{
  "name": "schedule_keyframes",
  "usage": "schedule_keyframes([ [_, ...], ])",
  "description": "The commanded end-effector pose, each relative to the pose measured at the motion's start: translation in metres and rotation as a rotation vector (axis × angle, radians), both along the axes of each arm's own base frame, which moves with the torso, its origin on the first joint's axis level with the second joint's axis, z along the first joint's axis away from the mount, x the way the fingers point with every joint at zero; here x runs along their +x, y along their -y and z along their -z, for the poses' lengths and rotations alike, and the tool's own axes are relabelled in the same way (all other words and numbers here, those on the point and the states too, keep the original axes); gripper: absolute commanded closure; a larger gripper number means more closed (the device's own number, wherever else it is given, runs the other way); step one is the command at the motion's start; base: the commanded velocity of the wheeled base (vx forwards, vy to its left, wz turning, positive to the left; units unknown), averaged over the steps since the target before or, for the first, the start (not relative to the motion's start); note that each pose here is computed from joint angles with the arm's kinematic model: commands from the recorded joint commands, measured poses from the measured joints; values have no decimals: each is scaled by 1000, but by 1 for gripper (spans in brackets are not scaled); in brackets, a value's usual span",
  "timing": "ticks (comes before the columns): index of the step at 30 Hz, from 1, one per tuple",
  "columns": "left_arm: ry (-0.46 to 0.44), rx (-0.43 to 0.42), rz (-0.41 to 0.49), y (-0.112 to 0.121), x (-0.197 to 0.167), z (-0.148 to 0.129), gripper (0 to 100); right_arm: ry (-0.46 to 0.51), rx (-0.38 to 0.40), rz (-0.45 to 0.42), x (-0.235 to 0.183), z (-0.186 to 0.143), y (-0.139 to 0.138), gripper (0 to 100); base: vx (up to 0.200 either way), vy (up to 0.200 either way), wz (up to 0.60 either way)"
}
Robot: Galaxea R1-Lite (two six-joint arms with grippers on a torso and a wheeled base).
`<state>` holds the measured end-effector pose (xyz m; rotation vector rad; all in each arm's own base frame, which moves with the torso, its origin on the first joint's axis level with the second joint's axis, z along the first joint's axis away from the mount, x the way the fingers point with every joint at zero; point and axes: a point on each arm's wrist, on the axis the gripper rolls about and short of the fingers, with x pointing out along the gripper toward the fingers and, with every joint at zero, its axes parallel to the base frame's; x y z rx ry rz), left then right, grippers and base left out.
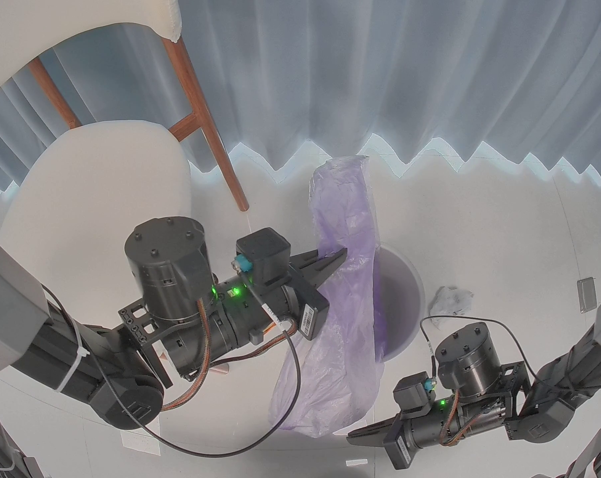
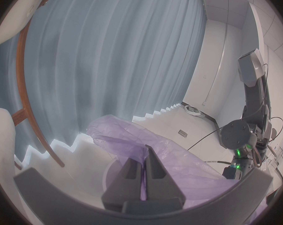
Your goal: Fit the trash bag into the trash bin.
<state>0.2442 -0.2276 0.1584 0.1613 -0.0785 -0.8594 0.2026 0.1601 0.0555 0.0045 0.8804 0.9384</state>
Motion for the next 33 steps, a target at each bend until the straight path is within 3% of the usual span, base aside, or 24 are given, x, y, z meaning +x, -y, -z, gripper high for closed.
schedule_keyframes([
  [1, -1, 0, -1, 0, 0, 0, 100, -22, -22, 9, 12, 29, -8, 100, 0, 0, 0],
  [5, -1, 0, -1, 0, 0, 0, 100, 15, 16, 50, 24, 35, -15, 100, 0, 0, 0],
  [11, 1, -1, 0, 0, 0, 0, 100, 156, 198, 246, 69, 27, -34, 100, 0, 0, 0],
  [16, 1, -1, 2, 1, 0, 0, 100, 245, 266, 329, 105, 10, -27, 100, 0, 0, 0],
  [22, -3, 3, 9, 2, -2, 1, 100, 334, 271, 459, 143, 6, -13, 100, 0, 0, 0],
  [33, -19, 17, 9, 0, -4, 6, 100, 356, 257, 510, 153, 5, 4, 100, 0, 0, 0],
])
